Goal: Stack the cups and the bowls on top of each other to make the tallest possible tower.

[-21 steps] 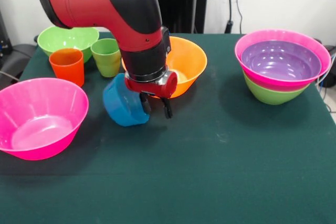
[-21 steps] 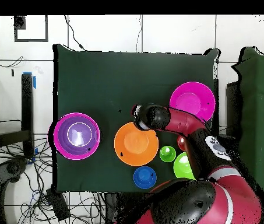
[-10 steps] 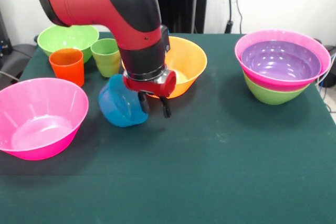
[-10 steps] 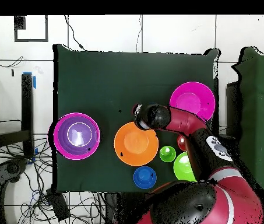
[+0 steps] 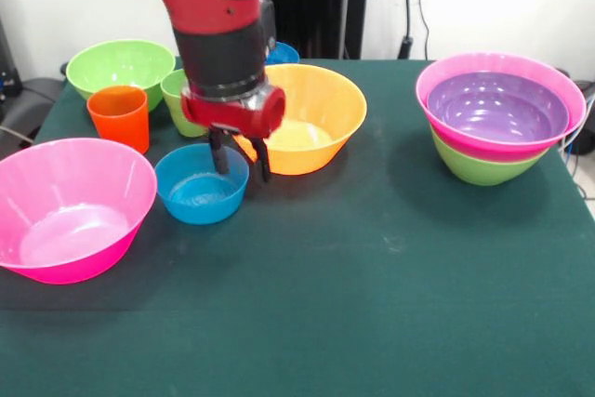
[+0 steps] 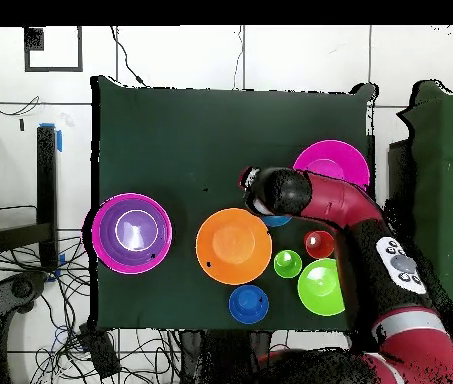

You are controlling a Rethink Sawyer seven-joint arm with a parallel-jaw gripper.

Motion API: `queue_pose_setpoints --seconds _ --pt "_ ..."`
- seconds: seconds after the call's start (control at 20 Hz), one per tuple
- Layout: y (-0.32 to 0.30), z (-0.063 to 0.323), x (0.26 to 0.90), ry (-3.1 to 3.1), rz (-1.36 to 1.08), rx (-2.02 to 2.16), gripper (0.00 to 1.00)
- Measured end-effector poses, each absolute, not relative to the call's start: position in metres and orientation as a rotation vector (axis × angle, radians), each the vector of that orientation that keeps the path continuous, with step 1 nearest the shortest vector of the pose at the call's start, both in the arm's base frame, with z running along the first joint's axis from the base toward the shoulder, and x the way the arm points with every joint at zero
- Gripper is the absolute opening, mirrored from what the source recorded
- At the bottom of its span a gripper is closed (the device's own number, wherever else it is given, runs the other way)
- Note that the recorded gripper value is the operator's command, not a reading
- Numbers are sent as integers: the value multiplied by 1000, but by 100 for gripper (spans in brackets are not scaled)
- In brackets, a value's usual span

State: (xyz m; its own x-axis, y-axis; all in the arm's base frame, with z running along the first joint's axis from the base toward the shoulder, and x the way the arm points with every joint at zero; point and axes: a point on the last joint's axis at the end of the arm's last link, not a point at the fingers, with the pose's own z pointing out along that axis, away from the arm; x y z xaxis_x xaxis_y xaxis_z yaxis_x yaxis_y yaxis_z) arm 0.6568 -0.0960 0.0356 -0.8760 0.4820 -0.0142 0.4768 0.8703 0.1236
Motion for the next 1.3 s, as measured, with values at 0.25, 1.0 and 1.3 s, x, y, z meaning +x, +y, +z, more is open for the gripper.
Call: queue_pose_setpoints --seconds 0.25,1.0,1.3 --pt "-108 65 658 3015 135 771 100" --pt "-116 54 650 3044 145 806 100" --pt "-112 36 641 3073 165 820 100"
